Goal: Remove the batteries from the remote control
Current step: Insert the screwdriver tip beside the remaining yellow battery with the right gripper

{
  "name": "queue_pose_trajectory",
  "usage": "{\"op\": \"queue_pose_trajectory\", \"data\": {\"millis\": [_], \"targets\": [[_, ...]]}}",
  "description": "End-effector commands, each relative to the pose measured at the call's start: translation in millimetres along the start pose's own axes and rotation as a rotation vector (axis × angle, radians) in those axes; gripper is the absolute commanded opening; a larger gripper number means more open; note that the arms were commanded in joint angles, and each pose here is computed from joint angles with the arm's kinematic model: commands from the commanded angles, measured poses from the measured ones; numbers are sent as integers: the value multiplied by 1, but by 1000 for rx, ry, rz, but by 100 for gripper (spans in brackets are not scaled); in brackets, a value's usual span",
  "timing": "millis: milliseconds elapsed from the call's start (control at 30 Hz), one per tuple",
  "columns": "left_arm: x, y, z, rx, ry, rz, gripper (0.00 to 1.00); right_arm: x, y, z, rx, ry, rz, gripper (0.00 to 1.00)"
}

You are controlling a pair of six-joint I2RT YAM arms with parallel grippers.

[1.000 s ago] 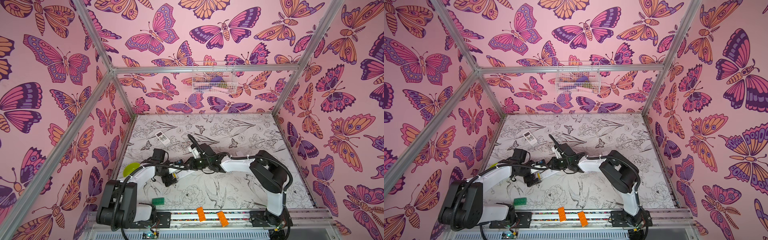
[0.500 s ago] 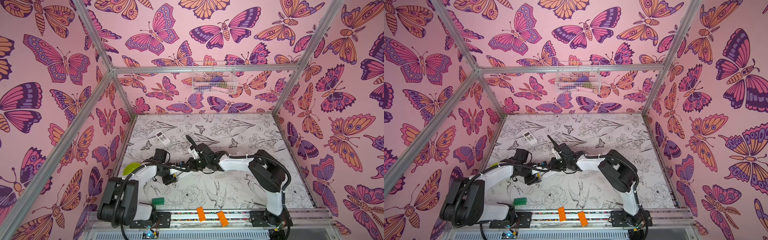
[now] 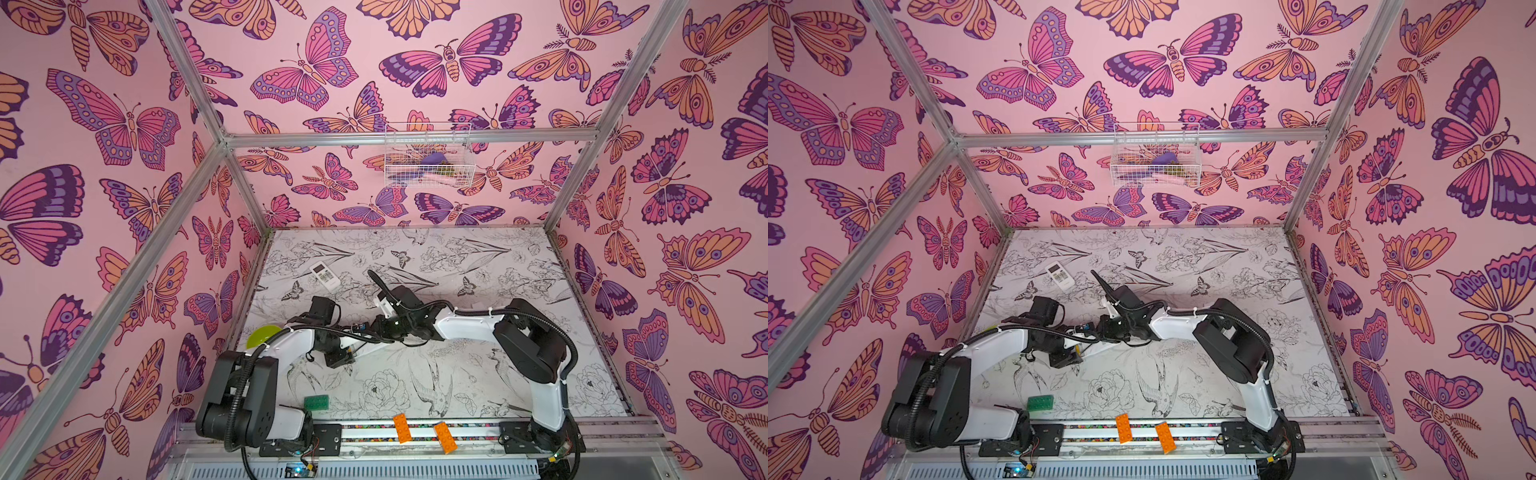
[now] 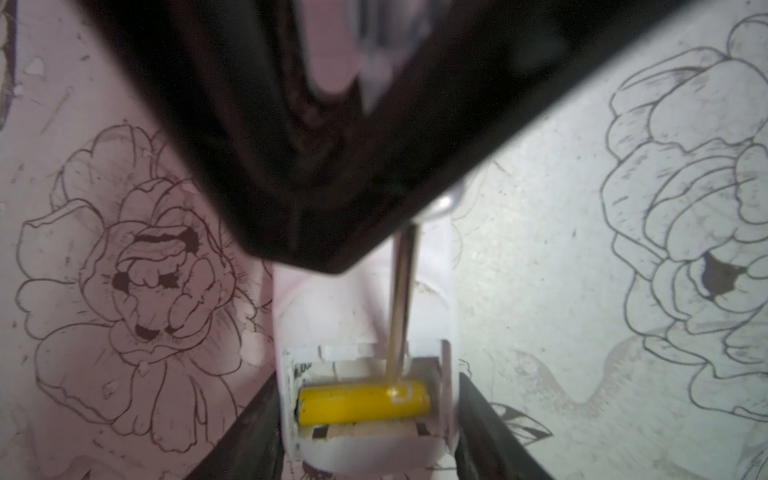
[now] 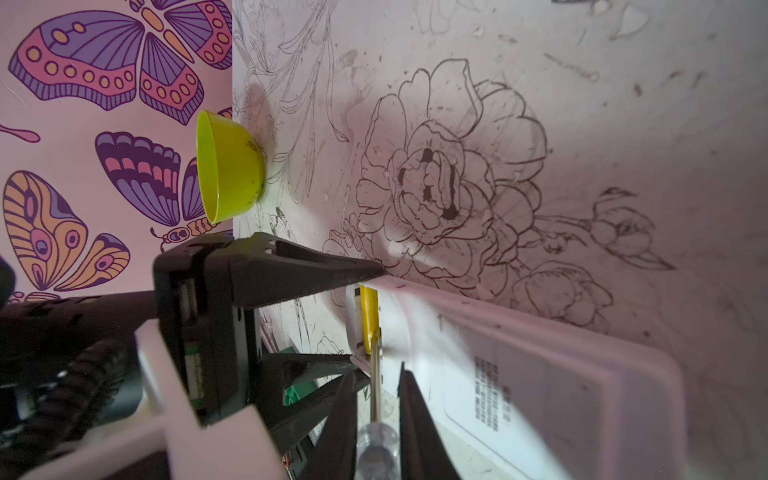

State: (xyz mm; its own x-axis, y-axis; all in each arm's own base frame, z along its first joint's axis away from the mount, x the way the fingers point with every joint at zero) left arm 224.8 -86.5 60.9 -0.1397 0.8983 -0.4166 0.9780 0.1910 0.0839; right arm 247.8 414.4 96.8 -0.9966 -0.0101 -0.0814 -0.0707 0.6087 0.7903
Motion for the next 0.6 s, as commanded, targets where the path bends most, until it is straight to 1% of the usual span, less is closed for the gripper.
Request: {"op": "queue_pose_trajectory", "data": {"millis": [0, 133, 233, 300, 400, 467, 567], "targets": [[-2, -2, -1, 20, -8, 12, 46, 5, -17, 17, 54, 22, 34, 0], [-2, -3, -1, 19, -7, 12, 46, 3, -17, 18, 47, 28, 34, 0], [-3, -3, -1, 20, -13, 22, 45, 2, -20, 21, 73, 34, 53, 0], [-3, -3, -1, 20, -11, 22, 43, 4, -14, 16, 120, 31, 26, 0], [-2, -4, -1, 17, -7, 17, 42, 5, -2, 1, 228, -11, -42, 0], [-2, -4, -1, 20, -8, 18, 41, 5, -6, -5, 296, -31, -35, 0], [-3, -4, -1, 21, -11, 17, 41, 6, -12, -1, 312, -23, -8, 0]]}}
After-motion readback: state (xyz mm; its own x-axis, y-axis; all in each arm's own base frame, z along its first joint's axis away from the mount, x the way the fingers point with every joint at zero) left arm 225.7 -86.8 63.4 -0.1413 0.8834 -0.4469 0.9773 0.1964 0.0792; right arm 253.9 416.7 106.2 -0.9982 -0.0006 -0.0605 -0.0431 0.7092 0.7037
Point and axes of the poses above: each gripper's point midway between its finger pads, its own z axis out along the fingers, its own y axis along the line the jaws close on, x = y × z, the point moved 5 cm from there along -z, back along the fingers, and after that the axes turned 9 degrees about z, right-handed, at the moved point
